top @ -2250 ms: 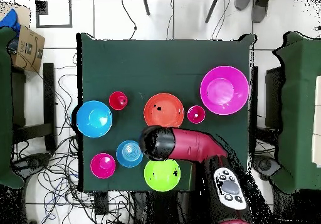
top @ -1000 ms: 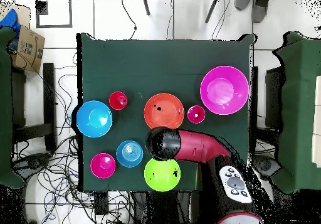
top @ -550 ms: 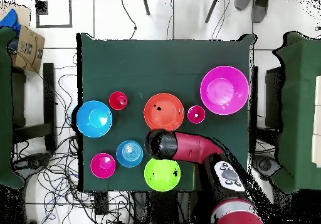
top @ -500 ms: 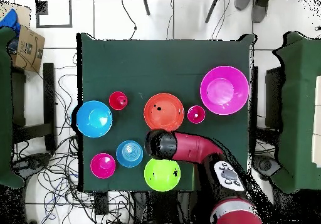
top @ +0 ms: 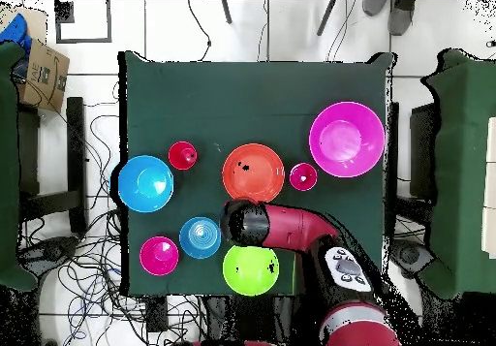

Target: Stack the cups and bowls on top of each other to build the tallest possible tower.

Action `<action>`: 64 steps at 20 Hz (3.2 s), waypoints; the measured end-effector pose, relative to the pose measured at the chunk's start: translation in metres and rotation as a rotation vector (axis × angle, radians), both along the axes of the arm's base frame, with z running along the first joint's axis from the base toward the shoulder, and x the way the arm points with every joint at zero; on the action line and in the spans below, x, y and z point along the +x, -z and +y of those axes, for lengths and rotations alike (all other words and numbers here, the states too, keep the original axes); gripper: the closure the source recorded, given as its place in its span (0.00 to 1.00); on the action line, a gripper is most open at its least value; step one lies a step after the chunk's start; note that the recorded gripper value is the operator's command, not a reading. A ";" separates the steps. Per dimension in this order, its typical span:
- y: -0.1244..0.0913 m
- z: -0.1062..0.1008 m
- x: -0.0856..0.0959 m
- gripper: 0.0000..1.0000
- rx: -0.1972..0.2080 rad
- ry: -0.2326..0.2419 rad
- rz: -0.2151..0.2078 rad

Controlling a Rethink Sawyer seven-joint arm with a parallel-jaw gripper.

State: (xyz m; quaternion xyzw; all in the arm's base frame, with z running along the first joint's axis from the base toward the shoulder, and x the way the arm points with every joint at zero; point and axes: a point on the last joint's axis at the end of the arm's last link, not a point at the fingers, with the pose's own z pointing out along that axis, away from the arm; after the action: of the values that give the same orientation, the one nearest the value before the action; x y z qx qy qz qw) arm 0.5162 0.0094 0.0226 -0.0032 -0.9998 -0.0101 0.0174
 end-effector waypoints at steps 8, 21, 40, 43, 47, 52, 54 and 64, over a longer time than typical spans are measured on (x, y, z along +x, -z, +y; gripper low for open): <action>0.000 0.000 0.000 0.00 0.000 0.001 -0.001; 0.005 -0.013 0.005 0.00 -0.032 0.013 -0.043; 0.041 -0.042 -0.032 0.00 -0.075 0.055 0.053; 0.044 -0.042 -0.034 0.00 -0.073 0.055 0.059; 0.046 -0.043 -0.036 0.00 -0.075 0.057 0.065; 0.045 -0.044 -0.037 0.00 -0.078 0.058 0.064; 0.045 -0.044 -0.037 0.00 -0.078 0.058 0.064; 0.045 -0.046 -0.037 0.00 -0.076 0.063 0.064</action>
State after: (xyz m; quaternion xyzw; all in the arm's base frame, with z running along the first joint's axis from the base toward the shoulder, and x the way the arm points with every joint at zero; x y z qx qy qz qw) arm 0.4796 -0.0370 -0.0229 -0.0357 -0.9978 0.0276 0.0490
